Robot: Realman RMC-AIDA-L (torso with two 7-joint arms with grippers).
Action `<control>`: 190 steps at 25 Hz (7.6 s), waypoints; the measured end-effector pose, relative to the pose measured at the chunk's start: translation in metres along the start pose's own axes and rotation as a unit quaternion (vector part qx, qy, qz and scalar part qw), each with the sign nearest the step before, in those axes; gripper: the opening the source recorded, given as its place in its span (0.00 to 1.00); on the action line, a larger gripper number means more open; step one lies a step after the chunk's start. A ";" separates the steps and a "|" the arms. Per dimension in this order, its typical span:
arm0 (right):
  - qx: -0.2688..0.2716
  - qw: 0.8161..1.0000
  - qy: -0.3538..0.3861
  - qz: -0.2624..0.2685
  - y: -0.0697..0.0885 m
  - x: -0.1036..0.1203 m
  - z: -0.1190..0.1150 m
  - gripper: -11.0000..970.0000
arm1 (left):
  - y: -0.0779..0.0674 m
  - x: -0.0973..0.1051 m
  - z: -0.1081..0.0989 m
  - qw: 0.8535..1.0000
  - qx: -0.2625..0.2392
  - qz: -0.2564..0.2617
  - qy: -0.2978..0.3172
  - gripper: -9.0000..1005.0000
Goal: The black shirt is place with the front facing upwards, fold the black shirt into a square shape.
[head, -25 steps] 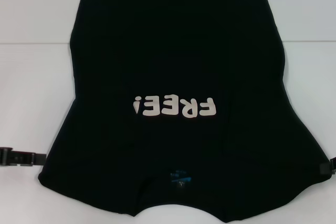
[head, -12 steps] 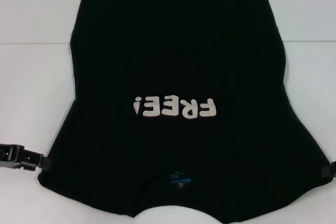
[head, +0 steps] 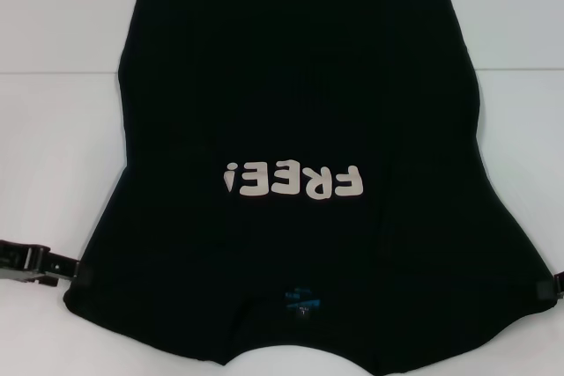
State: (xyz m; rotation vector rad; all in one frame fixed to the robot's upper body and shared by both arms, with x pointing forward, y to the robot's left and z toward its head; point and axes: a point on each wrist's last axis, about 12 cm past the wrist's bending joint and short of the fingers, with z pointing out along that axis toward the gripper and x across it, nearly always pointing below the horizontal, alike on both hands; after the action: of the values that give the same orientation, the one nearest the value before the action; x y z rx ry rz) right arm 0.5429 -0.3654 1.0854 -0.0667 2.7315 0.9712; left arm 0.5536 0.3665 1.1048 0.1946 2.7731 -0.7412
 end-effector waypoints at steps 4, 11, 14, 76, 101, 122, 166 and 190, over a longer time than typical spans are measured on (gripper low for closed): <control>-0.001 1.000 0.000 0.001 0.001 0.000 0.001 0.03 | 0.000 -0.001 0.002 1.000 -0.008 0.005 0.006 0.63; -0.003 1.000 0.001 0.000 0.002 0.000 0.003 0.03 | 0.002 -0.002 0.003 1.000 -0.024 0.006 0.006 0.64; -0.003 1.000 0.001 -0.001 0.002 0.000 0.003 0.03 | 0.003 -0.002 0.004 1.000 -0.028 0.006 0.010 0.65; 0.000 1.000 -0.013 0.013 -0.008 0.008 -0.004 0.03 | -0.003 0.005 0.025 0.998 -0.025 0.027 0.055 0.10; -0.036 0.998 -0.039 0.024 -0.018 0.026 -0.020 0.03 | 0.008 0.031 -0.004 0.996 0.081 0.039 -0.004 0.02; -0.109 0.991 -0.077 0.012 -0.032 0.074 -0.053 0.03 | 0.014 0.102 -0.012 0.977 0.197 0.036 -0.077 0.02; -0.187 0.950 -0.237 -0.081 0.016 -0.021 -0.050 0.03 | 0.006 0.020 -0.027 0.919 0.208 0.051 -0.332 0.02; -0.258 0.924 -0.244 -0.143 0.008 0.049 -0.049 0.03 | 0.016 0.091 -0.035 0.896 0.227 0.037 -0.380 0.02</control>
State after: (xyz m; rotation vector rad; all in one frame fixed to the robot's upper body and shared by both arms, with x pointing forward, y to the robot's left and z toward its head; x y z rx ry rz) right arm 0.4843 -0.3879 1.1153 -0.2683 1.9028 1.3698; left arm 0.4617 0.4037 1.1006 0.0679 1.8216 -1.1400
